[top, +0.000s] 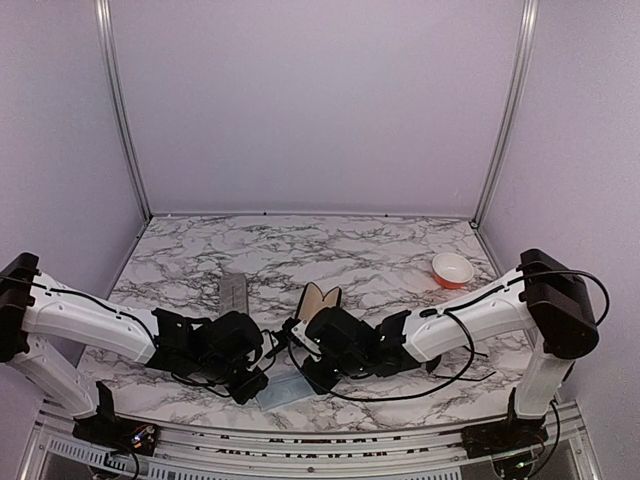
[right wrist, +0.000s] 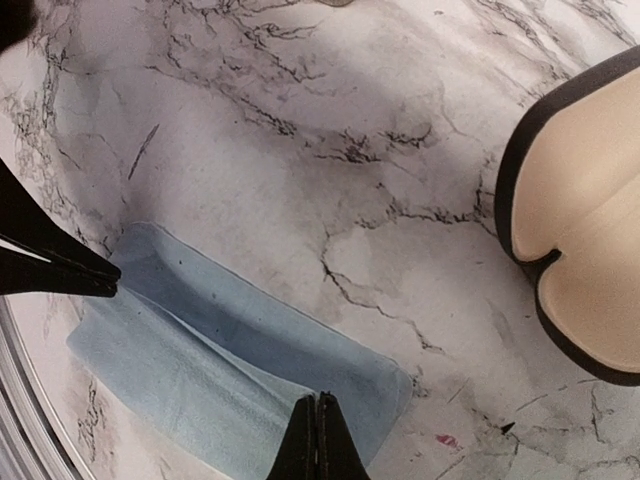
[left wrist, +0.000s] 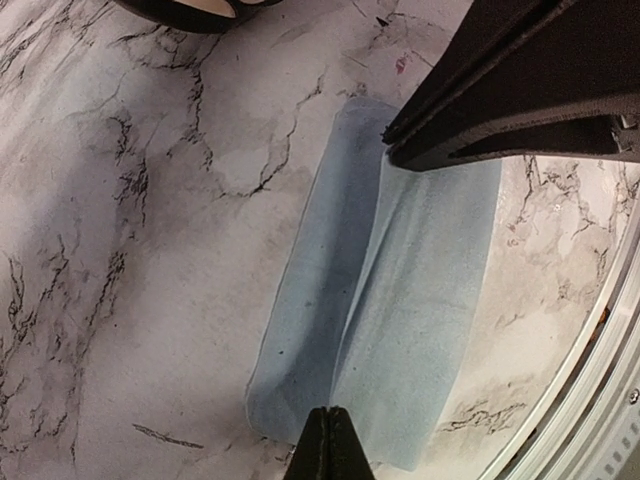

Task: Organize the sunglasses
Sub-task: Fold the glasses cleaning cloth at the center of the board.

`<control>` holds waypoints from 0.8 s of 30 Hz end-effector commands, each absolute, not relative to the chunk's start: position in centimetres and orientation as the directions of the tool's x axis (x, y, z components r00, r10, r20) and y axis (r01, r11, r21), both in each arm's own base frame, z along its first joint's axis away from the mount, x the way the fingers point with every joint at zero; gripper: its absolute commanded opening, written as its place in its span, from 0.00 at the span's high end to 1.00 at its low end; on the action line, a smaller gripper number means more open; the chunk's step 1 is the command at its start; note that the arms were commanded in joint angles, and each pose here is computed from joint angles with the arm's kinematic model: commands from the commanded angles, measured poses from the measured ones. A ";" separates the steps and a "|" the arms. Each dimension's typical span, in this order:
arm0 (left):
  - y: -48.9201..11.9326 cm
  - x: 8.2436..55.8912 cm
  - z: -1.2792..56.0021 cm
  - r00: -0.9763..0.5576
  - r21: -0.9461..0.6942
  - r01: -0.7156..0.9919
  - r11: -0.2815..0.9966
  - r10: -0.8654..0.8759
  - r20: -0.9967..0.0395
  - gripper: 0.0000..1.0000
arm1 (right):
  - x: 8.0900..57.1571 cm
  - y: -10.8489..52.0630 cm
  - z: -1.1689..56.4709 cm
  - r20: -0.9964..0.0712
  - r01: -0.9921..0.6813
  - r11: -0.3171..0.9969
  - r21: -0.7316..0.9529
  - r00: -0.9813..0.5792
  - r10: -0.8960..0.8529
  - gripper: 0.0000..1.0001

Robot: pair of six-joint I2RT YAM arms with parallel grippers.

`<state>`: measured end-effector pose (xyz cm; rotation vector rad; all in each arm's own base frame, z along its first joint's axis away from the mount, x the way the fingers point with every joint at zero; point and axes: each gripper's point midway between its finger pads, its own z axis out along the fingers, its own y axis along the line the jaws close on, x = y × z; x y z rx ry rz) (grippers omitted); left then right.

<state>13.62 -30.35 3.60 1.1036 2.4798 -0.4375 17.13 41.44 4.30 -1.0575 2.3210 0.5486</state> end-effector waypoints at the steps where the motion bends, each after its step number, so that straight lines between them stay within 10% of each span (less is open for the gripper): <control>1: -28.6 13.9 2.1 -0.635 -0.076 0.736 0.673 0.648 -0.420 1.00 | 17.9 41.0 3.8 -0.597 -0.767 0.636 0.083 -0.549 -0.585 1.00; 16: -28.4 14.5 1.0 -0.616 -0.038 0.741 0.670 0.656 -0.436 1.00 | 18.5 40.1 2.9 -0.584 -0.747 0.664 0.032 -0.553 -0.595 1.00; 24: -28.3 14.2 0.1 -0.629 -0.047 0.736 0.675 0.657 -0.416 0.80 | 18.5 39.9 2.1 -0.570 -0.742 0.670 0.020 -0.558 -0.602 1.00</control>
